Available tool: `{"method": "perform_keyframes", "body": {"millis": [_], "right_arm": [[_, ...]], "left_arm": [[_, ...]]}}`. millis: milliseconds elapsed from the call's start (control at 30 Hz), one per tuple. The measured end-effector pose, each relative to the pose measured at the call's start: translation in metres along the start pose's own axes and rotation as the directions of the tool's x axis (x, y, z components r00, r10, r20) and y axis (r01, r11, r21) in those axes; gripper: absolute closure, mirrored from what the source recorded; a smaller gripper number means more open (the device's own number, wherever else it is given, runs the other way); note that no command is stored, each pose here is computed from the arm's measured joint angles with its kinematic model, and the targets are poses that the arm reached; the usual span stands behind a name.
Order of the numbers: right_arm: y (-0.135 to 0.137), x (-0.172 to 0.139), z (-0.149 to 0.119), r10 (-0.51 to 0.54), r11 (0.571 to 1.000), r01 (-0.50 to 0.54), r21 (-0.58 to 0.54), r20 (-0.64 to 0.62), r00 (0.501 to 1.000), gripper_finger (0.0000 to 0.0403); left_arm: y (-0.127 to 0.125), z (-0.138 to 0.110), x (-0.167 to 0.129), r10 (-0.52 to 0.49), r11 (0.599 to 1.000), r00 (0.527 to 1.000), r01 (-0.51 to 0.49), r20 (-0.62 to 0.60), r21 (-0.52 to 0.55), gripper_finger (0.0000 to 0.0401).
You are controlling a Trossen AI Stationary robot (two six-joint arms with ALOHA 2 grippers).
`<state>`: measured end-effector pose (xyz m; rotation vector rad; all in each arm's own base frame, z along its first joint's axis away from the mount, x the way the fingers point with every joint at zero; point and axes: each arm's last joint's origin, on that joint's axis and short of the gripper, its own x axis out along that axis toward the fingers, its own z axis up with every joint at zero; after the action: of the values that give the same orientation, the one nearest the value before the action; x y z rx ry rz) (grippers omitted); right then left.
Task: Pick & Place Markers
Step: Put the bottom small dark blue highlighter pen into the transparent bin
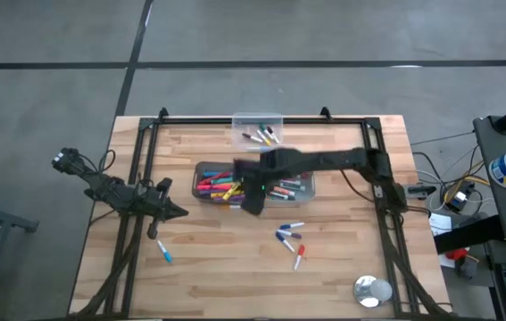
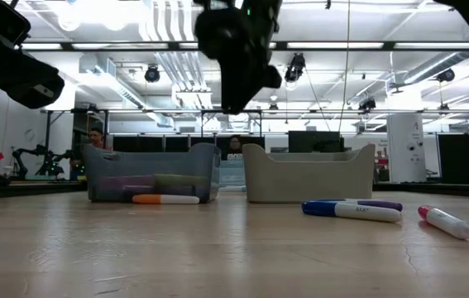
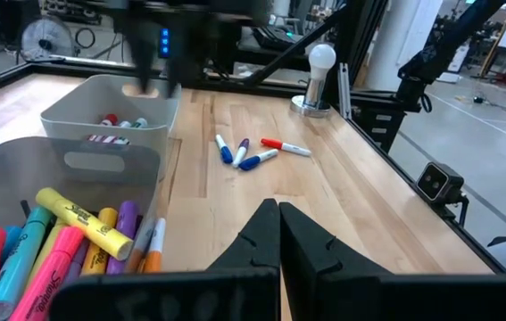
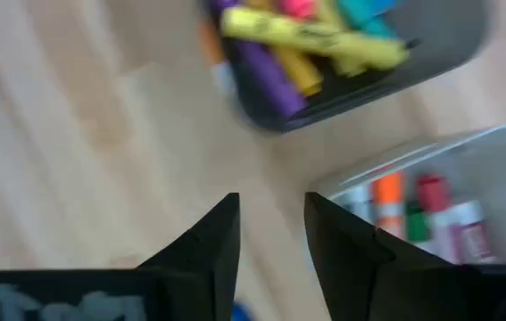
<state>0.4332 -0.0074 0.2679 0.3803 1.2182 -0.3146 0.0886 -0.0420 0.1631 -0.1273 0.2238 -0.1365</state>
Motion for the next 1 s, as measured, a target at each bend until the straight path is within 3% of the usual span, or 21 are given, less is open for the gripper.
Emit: {"method": "perform_keyframes", "body": {"millis": [300,500,667,833,1000], "right_arm": [[0.071,0.001,-0.047,-0.025,0.999,0.025,-0.022,-0.002,1.000,0.0295],[0.096,0.010,-0.080,-0.061,0.995,0.064,0.072,-0.047,0.997,0.0305],[0.100,0.025,-0.109,-0.131,0.967,0.159,0.200,-0.148,0.980,0.0300],[0.096,0.042,-0.128,-0.140,0.952,0.203,0.228,-0.262,0.955,0.0290],[0.097,0.055,-0.134,-0.089,0.958,0.157,0.241,-0.271,0.958,0.0287]], "left_arm": [[0.000,0.000,0.000,0.000,1.000,1.000,0.000,0.000,-0.001,0.0401],[0.000,0.000,0.000,0.000,1.000,1.000,0.000,0.000,-0.001,0.0401],[0.000,0.000,0.000,0.000,1.000,1.000,0.000,0.000,-0.001,0.0401],[0.000,0.000,0.000,0.000,1.000,1.000,0.000,0.000,-0.001,0.0401],[0.000,0.000,0.000,0.000,1.000,1.000,0.000,0.000,-0.001,0.0401]]}}
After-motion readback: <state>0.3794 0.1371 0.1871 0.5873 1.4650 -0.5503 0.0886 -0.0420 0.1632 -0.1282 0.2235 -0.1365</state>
